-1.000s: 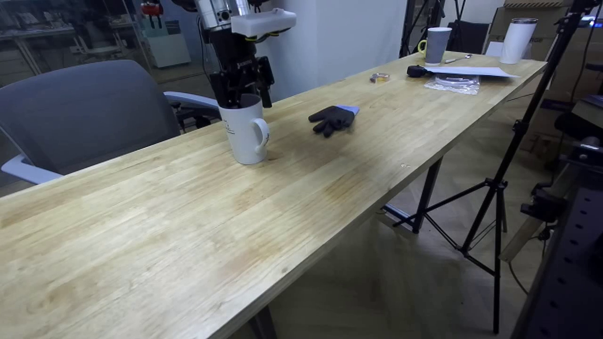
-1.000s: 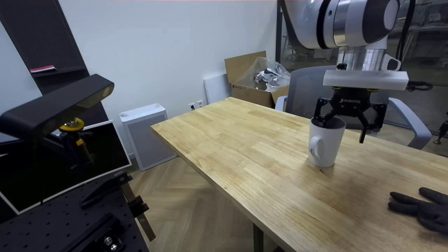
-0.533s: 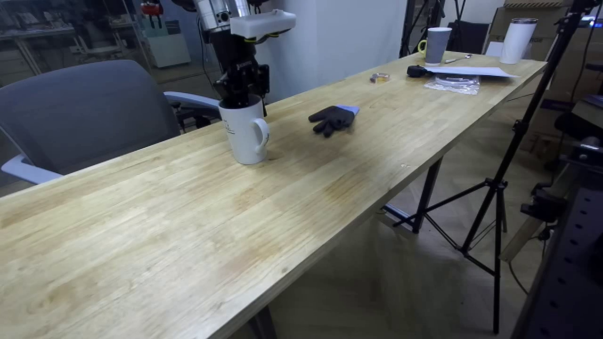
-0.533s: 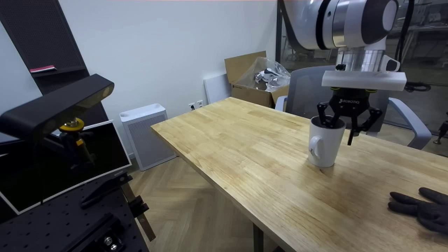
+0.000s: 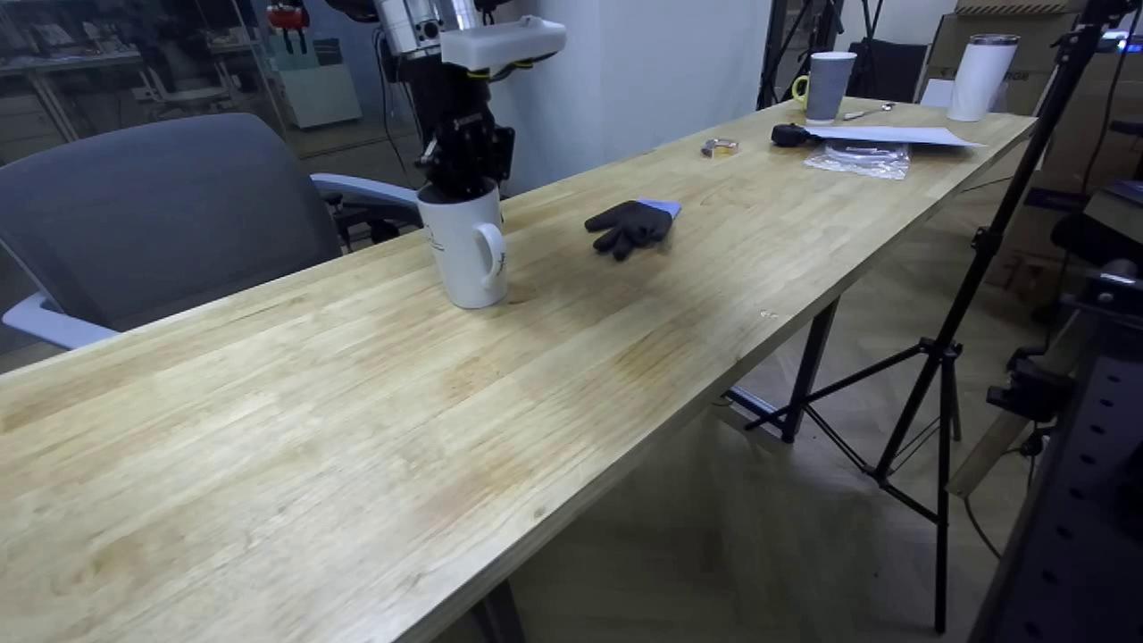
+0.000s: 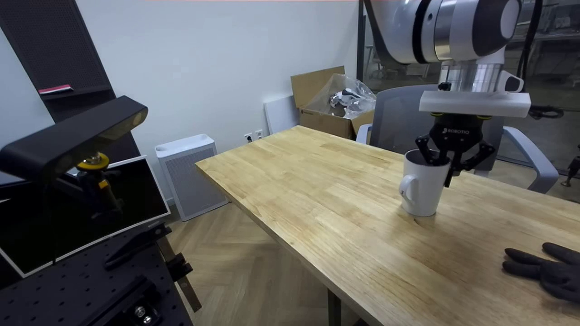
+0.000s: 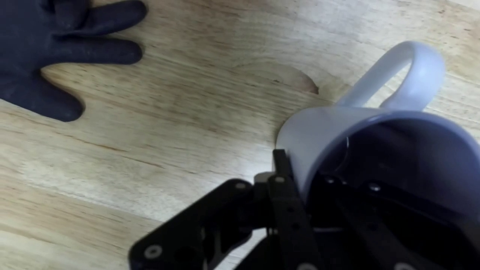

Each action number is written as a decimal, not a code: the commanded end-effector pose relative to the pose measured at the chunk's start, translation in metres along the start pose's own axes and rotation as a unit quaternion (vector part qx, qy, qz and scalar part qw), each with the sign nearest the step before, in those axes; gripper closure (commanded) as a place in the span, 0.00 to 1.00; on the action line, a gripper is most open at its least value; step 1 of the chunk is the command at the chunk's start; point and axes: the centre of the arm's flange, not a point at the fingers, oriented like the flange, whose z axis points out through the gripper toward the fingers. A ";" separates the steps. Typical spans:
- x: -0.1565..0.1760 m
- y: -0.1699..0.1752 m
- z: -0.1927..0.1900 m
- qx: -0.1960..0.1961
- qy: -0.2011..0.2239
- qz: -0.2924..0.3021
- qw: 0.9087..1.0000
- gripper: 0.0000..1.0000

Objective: Move the cup slightly backward

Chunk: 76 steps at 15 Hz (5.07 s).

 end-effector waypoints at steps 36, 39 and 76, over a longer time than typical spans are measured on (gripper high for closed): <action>-0.042 -0.037 -0.068 -0.001 0.003 -0.007 1.000 0.98; -0.056 -0.044 -0.067 0.003 -0.003 -0.010 1.000 0.98; -0.078 -0.079 -0.001 -0.042 -0.017 -0.024 0.999 0.19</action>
